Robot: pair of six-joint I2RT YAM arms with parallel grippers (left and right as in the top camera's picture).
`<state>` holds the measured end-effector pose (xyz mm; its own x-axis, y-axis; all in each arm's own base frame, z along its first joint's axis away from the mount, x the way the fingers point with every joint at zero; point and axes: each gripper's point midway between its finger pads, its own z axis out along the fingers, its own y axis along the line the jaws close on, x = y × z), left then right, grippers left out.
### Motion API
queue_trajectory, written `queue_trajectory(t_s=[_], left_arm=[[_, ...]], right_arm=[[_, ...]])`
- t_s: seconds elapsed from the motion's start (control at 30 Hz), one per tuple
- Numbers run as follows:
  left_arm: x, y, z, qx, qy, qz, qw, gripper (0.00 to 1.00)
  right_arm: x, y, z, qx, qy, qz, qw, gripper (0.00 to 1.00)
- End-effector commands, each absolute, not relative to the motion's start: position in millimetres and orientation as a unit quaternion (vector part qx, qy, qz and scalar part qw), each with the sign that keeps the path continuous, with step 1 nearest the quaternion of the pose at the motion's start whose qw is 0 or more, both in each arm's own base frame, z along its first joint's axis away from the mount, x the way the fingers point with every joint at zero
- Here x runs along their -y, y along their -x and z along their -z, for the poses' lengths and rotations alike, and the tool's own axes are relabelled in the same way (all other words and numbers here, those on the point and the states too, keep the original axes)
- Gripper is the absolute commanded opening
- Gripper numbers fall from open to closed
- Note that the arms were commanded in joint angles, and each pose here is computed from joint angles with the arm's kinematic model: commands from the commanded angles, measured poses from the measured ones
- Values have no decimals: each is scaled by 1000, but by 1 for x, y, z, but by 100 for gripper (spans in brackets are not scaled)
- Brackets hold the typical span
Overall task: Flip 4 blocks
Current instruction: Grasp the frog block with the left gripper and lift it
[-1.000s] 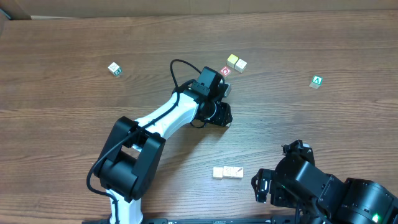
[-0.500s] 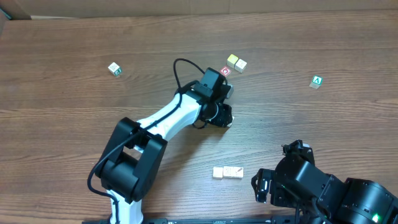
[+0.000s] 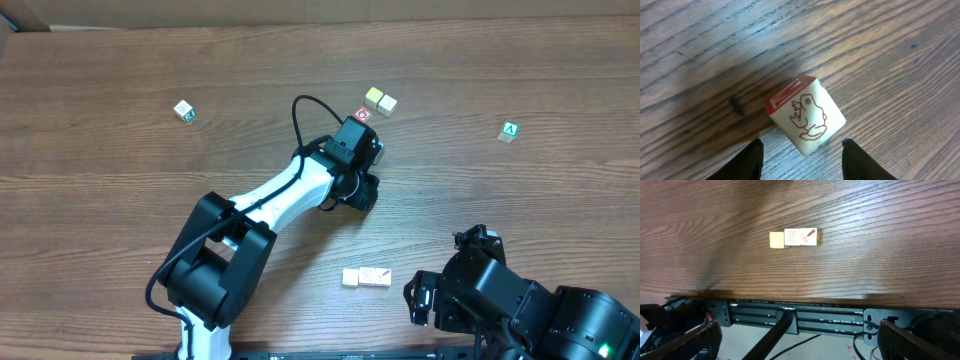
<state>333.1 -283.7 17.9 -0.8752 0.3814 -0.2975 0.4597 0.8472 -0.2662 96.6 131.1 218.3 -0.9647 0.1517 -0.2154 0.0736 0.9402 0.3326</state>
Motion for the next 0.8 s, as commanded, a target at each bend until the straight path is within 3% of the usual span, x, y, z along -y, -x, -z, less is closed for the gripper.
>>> queue_trajectory(t_s=[0.0, 0.4, 0.67, 0.77], left_arm=[[279, -341, -14, -955, -222, 144, 130, 45], [285, -352, -19, -946, -239, 146, 160, 49], [287, -350, -19, -944, -248, 145, 160, 33], [289, -348, -19, -944, -250, 146, 160, 33]], right_arm=[[-133, -98, -223, -976, -55, -171, 128, 100], [-133, -98, -223, -976, -55, -171, 127, 100], [-133, -98, -223, -976, -55, -171, 127, 100], [-133, -98, -223, -976, -55, -171, 127, 100]])
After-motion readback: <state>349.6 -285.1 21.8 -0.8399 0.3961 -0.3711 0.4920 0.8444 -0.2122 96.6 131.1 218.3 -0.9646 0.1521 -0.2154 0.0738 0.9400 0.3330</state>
